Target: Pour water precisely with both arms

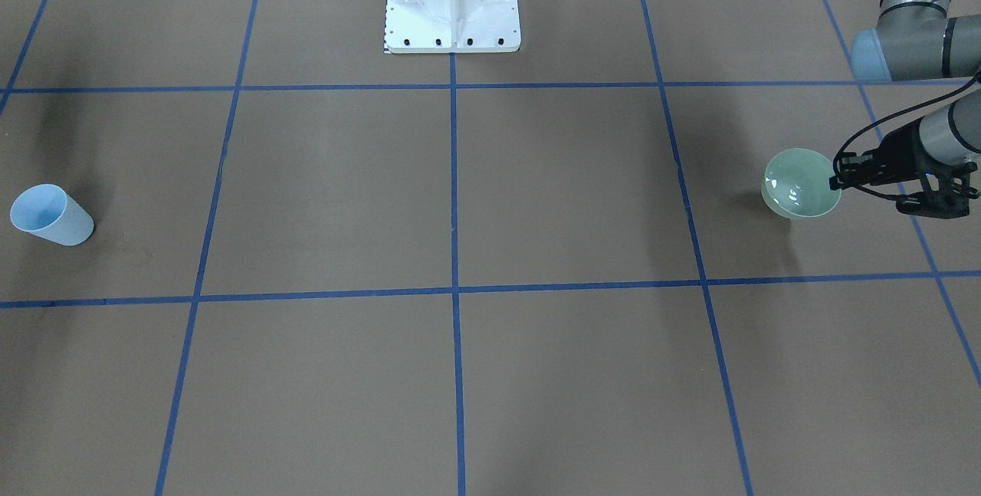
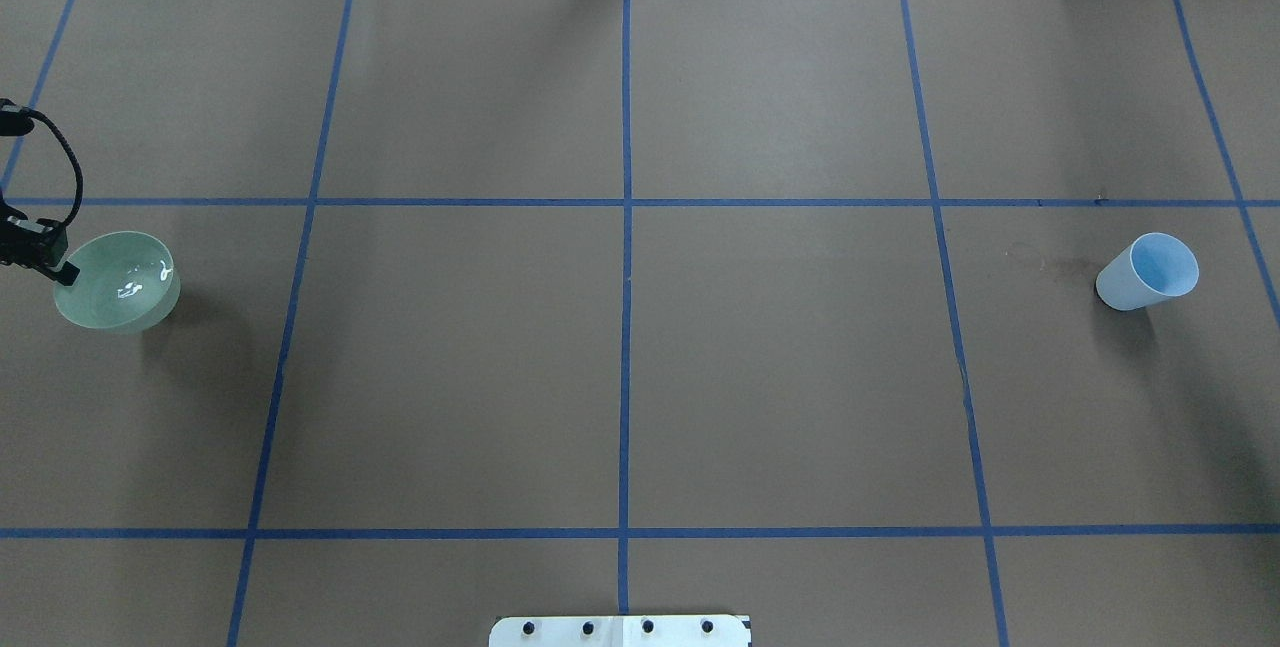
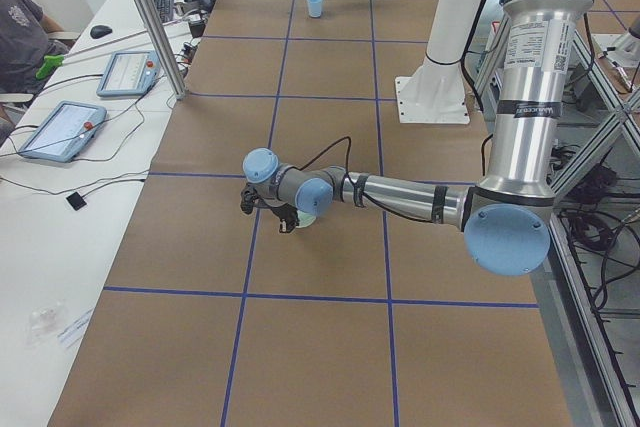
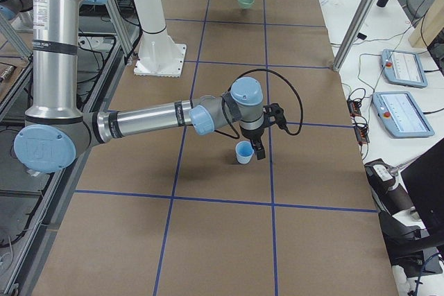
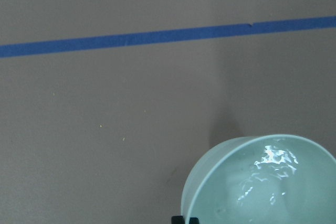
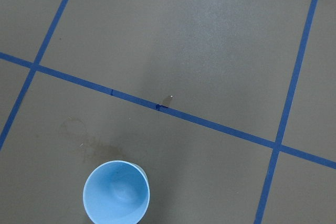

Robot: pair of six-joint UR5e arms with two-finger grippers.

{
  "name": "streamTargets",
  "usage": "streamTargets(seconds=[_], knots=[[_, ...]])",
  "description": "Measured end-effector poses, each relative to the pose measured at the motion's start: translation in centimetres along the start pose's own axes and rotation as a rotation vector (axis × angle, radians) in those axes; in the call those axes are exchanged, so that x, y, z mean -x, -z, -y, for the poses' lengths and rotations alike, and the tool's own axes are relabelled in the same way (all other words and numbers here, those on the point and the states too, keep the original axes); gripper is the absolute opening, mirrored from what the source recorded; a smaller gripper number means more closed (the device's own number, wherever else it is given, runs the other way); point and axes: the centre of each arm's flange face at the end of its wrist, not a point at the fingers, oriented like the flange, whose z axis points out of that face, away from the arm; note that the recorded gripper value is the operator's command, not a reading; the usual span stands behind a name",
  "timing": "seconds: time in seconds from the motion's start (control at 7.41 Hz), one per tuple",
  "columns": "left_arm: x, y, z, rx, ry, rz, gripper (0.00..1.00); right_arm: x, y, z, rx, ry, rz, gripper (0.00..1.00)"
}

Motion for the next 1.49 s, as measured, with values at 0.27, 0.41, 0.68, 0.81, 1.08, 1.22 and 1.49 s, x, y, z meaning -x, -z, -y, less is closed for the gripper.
streamTargets(seconds=[0.27, 0.41, 0.68, 0.81, 1.08, 1.22, 1.49], knots=[[1.2, -0.8, -1.0, 0.024, 0.011, -0.009, 0.0, 0.0, 0.0, 0.0, 0.0, -0.002, 0.0, 1.0], [1.9, -1.2, -1.3, 0.033, 0.006, -0.006, 0.06, 0.0, 0.0, -0.1, 0.0, -0.003, 0.0, 1.0], [3.1, -2.1, -1.5, 0.051, 0.003, 0.001, 0.99, -0.1, -0.1, -0.1, 0.002, -0.008, 0.0, 1.0], [3.4, -2.3, -1.5, 0.054, 0.006, 0.005, 1.0, -0.1, -0.1, -0.1, 0.002, -0.009, -0.001, 1.0], [3.9, -1.3, -1.1, 0.031, 0.012, 0.002, 1.0, -0.1, -0.1, -0.1, 0.002, -0.01, -0.001, 1.0], [4.8, 0.4, -0.9, -0.009, 0.02, -0.006, 1.0, -0.1, -0.1, -0.1, 0.002, -0.01, 0.0, 1.0], [8.2, 5.0, -1.0, -0.133, 0.027, 0.001, 1.0, -0.1, -0.1, 0.0, 0.003, -0.011, 0.0, 1.0]])
